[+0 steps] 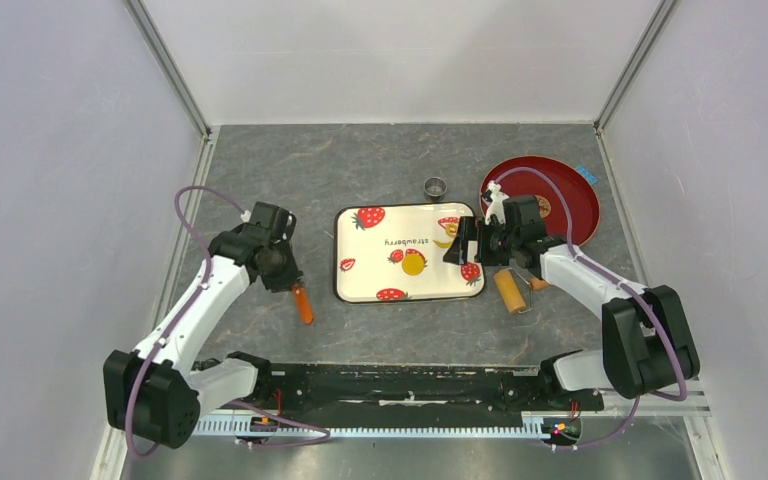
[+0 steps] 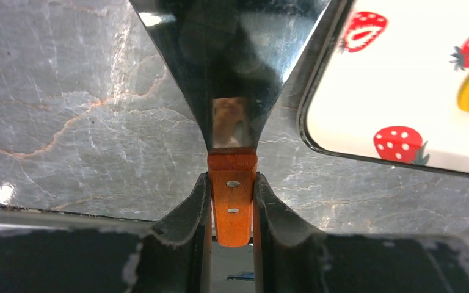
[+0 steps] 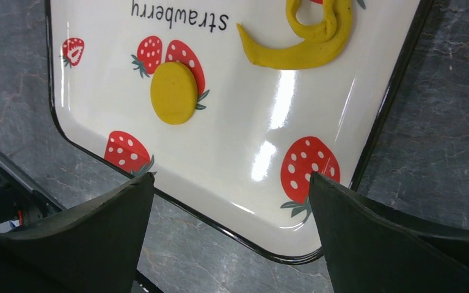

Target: Roll out the dumpling wrappers from the dough

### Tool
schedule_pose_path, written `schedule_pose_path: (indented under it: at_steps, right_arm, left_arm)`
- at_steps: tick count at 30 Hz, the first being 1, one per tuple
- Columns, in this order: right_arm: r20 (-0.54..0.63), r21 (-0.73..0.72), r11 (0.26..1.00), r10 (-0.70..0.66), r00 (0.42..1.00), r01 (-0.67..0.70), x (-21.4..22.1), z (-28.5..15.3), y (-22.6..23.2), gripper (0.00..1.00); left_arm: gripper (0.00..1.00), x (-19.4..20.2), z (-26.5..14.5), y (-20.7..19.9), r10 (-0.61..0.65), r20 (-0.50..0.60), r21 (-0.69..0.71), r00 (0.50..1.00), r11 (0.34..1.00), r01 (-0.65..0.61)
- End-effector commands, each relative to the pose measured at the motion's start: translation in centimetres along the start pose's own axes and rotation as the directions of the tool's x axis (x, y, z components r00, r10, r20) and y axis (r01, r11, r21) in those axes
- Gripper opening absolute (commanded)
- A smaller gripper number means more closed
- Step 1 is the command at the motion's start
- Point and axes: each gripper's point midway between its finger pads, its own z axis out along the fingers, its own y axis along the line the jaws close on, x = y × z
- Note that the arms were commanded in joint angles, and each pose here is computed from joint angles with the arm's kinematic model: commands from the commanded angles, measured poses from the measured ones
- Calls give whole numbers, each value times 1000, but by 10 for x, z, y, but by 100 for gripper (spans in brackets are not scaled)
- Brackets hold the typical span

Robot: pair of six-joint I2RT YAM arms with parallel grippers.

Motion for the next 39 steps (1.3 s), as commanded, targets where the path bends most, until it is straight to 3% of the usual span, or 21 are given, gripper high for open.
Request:
schedule_pose_path:
  at_steps: [1,8,14,25,33,39]
  right_arm:
    - [74,-83,996,-10,997,17,-17,-5,19,98]
    - [93,-173,985,18,996,-2,-21,-5,35,98]
    - [100,-178,984,24,995,-6,-24,-7,38,98]
    - [194,-313,947,-8,981,70,-54,-33,79,98]
    - [151,-397,909,-71,986,126,-46,-25,114,98]
    - [69,-411,901,-120,990,137,-27,1,133,94]
  left_arm:
    - [2,-19,-30,-26,153,111,86,982,983,-162]
    - [2,-8,-45,-79,468,169,80,868,871,-485]
    - [2,29,-26,-107,744,122,-6,657,662,-749]
    - [2,73,4,-116,910,89,-58,404,410,-910]
    - [2,80,1,-134,923,152,-44,353,363,-931]
    - [2,82,-6,-142,917,183,-24,354,364,-931]
